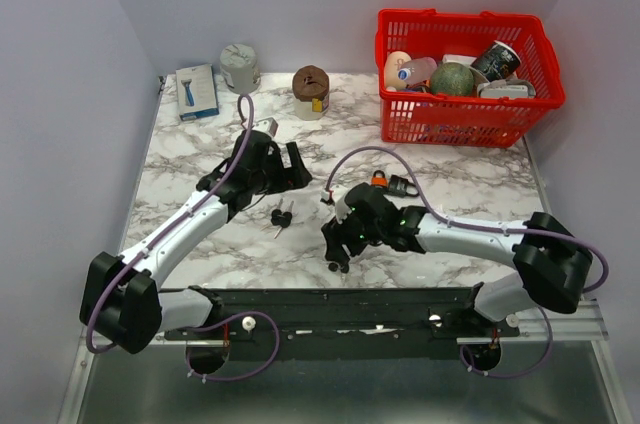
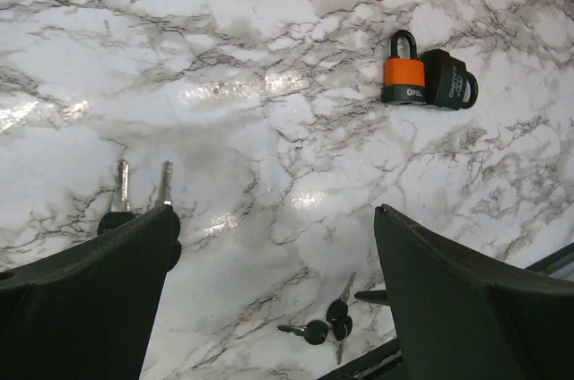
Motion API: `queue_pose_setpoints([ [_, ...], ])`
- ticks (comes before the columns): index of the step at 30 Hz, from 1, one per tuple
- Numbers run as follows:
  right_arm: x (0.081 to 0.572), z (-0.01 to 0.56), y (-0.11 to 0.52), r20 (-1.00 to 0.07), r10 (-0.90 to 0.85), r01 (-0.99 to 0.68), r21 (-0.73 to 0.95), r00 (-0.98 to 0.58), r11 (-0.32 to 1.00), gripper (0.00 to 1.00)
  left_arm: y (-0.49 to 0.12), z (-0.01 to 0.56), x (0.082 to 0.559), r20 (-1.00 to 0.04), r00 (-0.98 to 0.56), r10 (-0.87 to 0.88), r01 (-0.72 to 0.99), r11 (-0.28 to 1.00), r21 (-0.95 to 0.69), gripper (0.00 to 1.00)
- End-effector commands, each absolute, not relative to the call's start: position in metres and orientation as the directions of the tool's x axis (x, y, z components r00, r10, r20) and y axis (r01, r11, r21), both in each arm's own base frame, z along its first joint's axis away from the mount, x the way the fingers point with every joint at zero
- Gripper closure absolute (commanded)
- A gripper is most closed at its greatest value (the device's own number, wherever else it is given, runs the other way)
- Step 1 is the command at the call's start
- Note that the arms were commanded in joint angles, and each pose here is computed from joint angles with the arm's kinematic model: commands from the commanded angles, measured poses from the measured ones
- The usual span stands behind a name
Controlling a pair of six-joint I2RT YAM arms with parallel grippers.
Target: Unlock with the key
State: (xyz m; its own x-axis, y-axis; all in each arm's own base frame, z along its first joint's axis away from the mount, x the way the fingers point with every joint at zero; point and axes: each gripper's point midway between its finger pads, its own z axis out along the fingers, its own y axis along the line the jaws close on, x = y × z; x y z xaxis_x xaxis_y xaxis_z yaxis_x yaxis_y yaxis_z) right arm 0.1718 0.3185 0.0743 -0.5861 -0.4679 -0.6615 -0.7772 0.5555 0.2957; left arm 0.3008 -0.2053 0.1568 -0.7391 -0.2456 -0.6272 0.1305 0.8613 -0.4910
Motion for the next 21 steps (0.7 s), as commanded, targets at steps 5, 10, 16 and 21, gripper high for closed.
queue_pose_setpoints([
  [5,0.152,0.036,0.319,-0.592,-0.661,-0.861,0.120,-0.461,0.493,0.33,-0.174,0.146,0.285,-0.611,-0.750,-0.254,0.068,0.889,-0.453,0.01],
  [10,0.147,0.034,0.312,-0.583,-0.703,-0.886,0.067,-0.408,0.458,0.34,-0.168,0.143,0.280,-0.602,-0.749,-0.278,0.051,0.881,-0.470,0.01],
  [16,0.145,0.031,0.317,-0.559,-0.741,-0.900,0.022,-0.372,0.436,0.35,-0.166,0.144,0.280,-0.598,-0.746,-0.293,0.041,0.876,-0.480,0.01],
  [21,0.146,0.025,0.315,-0.524,-0.758,-0.889,-0.007,-0.388,0.459,0.36,-0.164,0.149,0.279,-0.606,-0.737,-0.300,0.043,0.874,-0.485,0.01],
])
